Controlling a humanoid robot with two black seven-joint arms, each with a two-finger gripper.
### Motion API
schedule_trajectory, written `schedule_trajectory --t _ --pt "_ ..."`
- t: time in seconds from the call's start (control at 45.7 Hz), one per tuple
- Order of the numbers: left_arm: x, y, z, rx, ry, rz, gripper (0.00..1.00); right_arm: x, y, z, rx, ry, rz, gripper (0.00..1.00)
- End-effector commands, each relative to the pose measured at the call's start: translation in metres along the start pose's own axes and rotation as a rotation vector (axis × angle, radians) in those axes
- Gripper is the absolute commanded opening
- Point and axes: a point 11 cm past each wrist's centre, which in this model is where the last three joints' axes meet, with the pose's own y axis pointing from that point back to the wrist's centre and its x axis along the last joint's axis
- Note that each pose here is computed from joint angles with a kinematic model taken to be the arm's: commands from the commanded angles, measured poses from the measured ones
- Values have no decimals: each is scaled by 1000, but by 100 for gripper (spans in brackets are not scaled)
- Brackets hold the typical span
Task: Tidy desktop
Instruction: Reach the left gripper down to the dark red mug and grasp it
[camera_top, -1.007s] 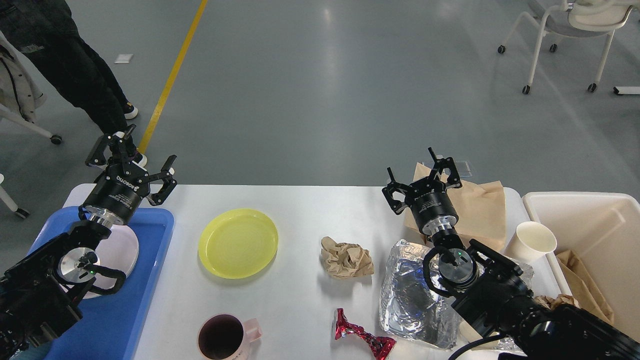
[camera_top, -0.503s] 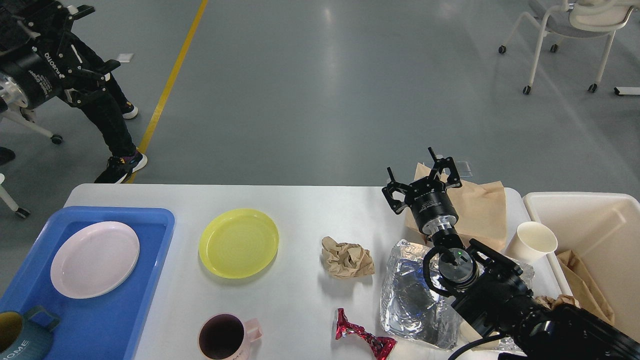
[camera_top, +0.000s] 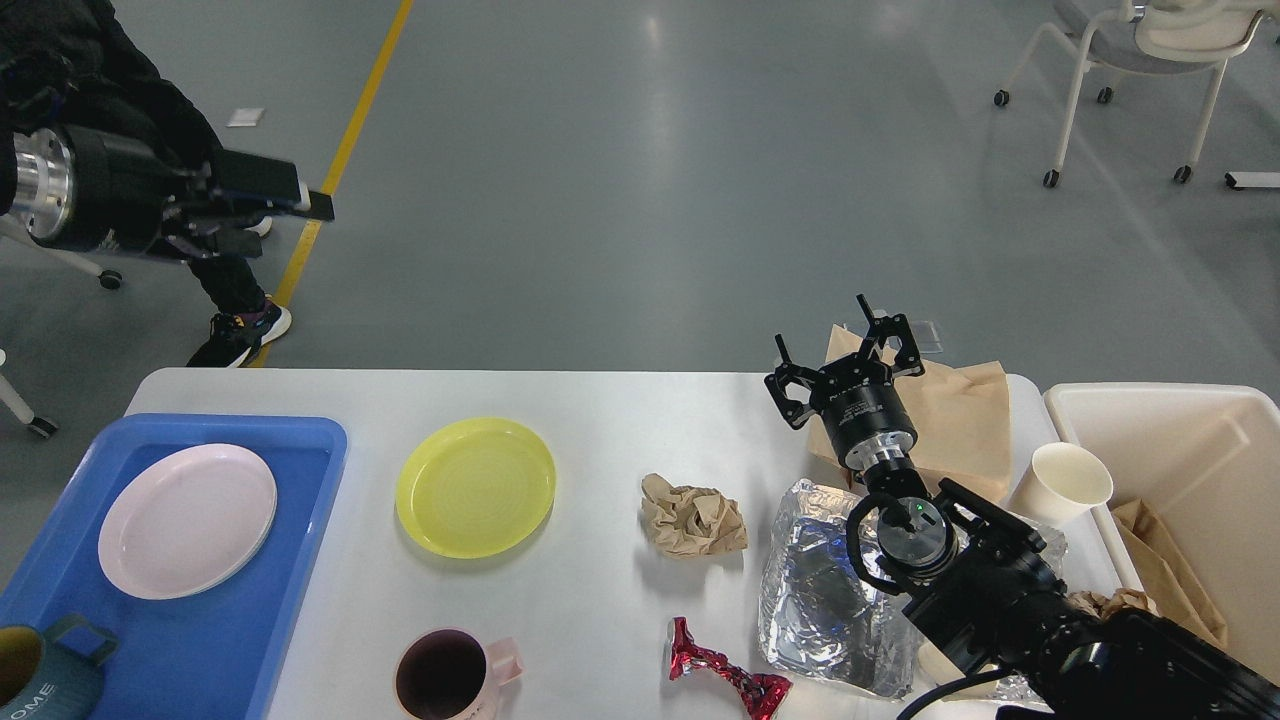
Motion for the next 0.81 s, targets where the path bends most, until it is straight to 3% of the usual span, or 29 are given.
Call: schedule_trajectory --t 0.0,0.219,0.525,0.788 --pt "-27 -8 2 77 -158 -118 99 0 0 0 1 0 1 100" --pt "-91 -29 16 29 -282 -362 99 0 0 0 1 -2 -2 100" --pt "-133 -59 40 -4 -357 -543 99 0 0 0 -1 -1 -2 100" --pt "-196 -69 7 55 -535 -649 98 0 0 0 1 -2 -2 100"
